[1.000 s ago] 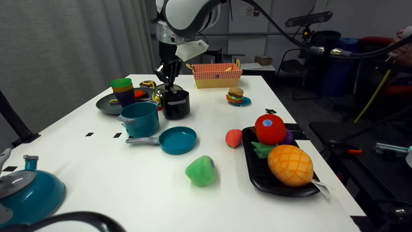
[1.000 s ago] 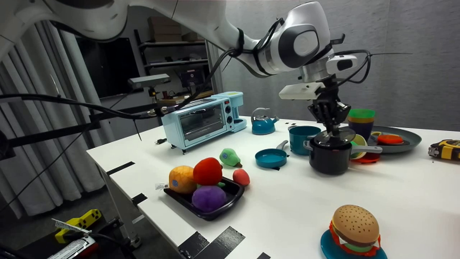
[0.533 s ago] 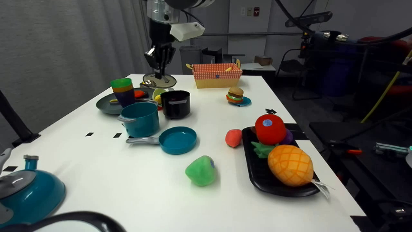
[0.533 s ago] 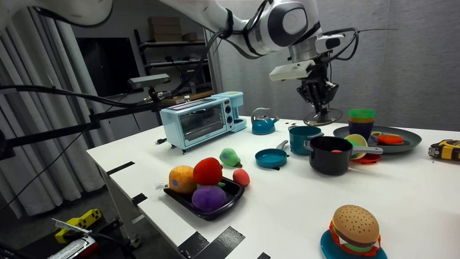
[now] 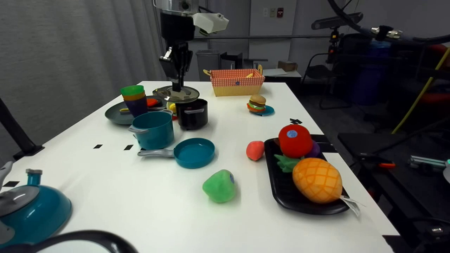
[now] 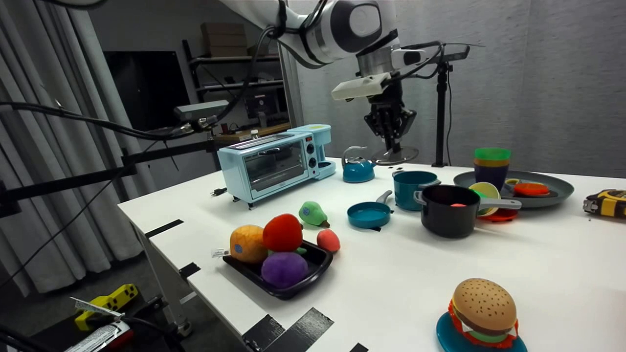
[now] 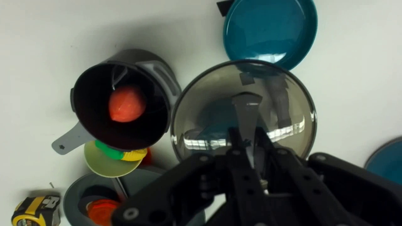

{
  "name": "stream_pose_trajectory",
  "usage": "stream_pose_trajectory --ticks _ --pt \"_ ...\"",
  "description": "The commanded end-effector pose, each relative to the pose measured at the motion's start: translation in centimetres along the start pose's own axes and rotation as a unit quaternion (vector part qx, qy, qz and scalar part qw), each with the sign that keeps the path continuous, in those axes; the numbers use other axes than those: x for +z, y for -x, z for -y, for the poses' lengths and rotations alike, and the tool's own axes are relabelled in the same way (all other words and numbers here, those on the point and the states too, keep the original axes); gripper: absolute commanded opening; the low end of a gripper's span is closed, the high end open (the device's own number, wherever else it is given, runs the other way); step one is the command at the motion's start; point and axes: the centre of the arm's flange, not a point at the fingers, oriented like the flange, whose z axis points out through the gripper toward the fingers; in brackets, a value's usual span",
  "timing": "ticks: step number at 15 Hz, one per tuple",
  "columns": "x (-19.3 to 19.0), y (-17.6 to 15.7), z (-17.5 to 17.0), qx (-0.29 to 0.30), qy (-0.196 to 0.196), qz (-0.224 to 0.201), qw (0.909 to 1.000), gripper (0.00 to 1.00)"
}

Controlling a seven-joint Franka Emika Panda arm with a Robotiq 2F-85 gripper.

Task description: Pick the lid on the black pot and put it on the blue pan

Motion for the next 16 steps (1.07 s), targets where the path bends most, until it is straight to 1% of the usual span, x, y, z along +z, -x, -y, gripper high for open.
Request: stream_pose_trajectory --ticks 1,6,9,12,16 --pt "-0.1 4.9 1.8 -0.043 -0.007 0.022 0.9988 0.04" --pt "2.3 8.6 3.7 -0.088 -0.013 0.036 0.9954 0.04" --pt "4.3 10.0 4.7 -0.108 -0.014 0.033 0.9935 0.04" --pt "6.2 10.4 5.7 -0.121 -0.011 0.024 0.9923 0.04" --pt "7.8 9.8 5.9 -0.124 -0.007 0.017 0.9921 0.04"
